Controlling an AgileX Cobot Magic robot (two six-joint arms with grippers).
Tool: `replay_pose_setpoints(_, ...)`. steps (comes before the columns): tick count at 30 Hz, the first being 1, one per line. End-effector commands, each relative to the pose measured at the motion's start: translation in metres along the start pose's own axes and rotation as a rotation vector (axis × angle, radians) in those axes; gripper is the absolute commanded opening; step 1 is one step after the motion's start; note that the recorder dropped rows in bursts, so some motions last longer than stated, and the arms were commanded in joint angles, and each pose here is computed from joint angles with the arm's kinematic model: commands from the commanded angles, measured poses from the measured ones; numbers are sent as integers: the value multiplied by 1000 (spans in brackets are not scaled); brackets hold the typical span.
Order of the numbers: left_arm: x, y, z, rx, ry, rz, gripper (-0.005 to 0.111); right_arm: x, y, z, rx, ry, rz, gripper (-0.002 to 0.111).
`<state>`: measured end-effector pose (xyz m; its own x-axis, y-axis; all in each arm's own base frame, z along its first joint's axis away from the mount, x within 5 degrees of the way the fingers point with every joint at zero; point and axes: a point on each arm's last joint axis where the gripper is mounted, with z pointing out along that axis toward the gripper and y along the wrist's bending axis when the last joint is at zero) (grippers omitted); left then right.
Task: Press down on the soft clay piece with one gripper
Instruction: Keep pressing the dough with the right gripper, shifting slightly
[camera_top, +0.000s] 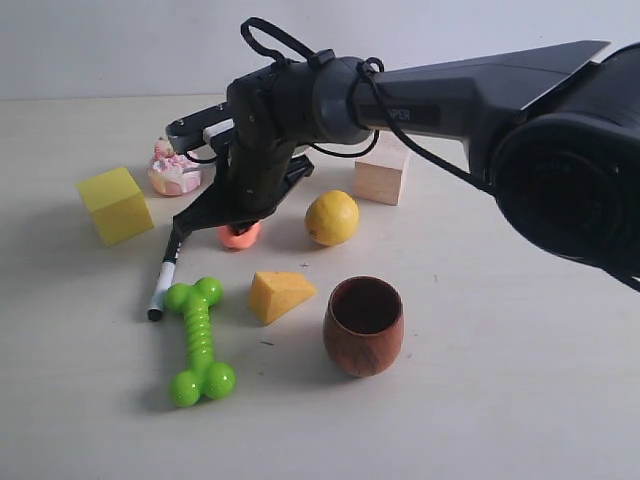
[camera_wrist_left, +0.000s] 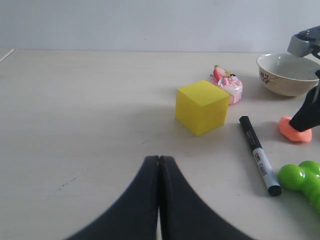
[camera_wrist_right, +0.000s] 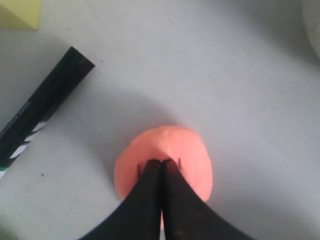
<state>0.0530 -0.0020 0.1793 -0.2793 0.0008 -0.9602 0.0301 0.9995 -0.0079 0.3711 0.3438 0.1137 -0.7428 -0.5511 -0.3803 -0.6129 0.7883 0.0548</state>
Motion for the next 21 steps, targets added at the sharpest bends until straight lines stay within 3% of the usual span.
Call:
replay_pose_setpoints(1,-2,0,0,6,-15,-1,0,-15,1,-21,2,-64,-15,0)
replay_pose_setpoints(21,-2,0,0,6,-15,-1,0,-6,0,5,6,-4,-16,0)
